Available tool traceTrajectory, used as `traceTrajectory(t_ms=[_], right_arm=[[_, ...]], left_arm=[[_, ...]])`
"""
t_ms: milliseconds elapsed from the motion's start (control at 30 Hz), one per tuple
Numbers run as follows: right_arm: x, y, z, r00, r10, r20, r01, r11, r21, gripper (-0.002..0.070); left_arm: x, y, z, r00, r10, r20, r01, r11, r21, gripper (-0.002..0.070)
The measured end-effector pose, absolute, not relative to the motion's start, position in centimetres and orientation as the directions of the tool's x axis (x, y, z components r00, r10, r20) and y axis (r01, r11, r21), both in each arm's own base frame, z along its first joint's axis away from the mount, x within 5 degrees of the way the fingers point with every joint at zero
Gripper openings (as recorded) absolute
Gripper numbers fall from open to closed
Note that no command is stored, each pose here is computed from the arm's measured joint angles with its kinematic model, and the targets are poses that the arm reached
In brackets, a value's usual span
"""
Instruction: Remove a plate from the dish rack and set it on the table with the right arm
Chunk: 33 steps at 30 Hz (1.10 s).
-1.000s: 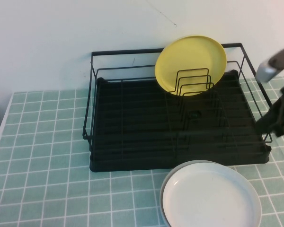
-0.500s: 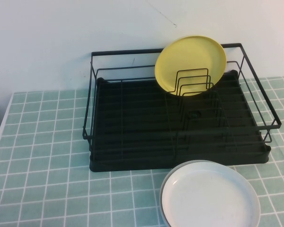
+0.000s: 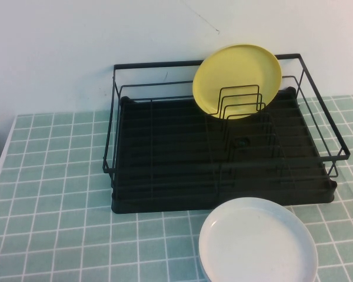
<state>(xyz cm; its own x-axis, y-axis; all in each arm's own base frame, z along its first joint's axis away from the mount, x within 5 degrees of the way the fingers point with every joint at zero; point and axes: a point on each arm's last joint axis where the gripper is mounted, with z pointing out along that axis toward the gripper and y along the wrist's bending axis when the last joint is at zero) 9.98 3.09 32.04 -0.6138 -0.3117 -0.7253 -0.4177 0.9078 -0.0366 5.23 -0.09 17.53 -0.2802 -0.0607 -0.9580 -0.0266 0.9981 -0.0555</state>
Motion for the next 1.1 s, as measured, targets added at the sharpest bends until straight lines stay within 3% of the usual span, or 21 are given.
traceTrajectory(t_ms=[200, 433, 633, 833, 1100], right_arm=[[9.7, 2.8, 31.2, -0.623, -0.366, -0.691, -0.435, 0.897, -0.084, -0.0001], [7.9, 1.2, 30.4, -0.437, -0.297, -0.849, -0.259, 0.945, -0.197, -0.0001], [6.1, 0.3, 24.7, -0.324, -0.238, -0.916, -0.11, 0.971, -0.213, -0.0001], [5.2, 0.2, 18.2, -0.282, -0.194, -0.94, -0.061, 0.981, -0.184, -0.0001], [5.2, 0.0, 17.0, -0.325, -0.133, -0.936, -0.032, 0.991, -0.129, -0.0001]], left_arm=[[5.2, -0.1, 17.5, -0.28, -0.061, -0.958, -0.027, 0.998, -0.055, -0.0003], [5.2, -0.1, 17.5, -0.28, -0.061, -0.958, -0.027, 0.998, -0.055, -0.0003], [5.2, -0.1, 17.5, -0.28, -0.061, -0.958, -0.027, 0.998, -0.055, -0.0003], [5.2, -0.1, 17.5, -0.28, -0.061, -0.958, -0.027, 0.998, -0.055, -0.0003], [5.2, -0.1, 17.5, -0.28, -0.061, -0.958, -0.027, 0.998, -0.055, -0.0003]])
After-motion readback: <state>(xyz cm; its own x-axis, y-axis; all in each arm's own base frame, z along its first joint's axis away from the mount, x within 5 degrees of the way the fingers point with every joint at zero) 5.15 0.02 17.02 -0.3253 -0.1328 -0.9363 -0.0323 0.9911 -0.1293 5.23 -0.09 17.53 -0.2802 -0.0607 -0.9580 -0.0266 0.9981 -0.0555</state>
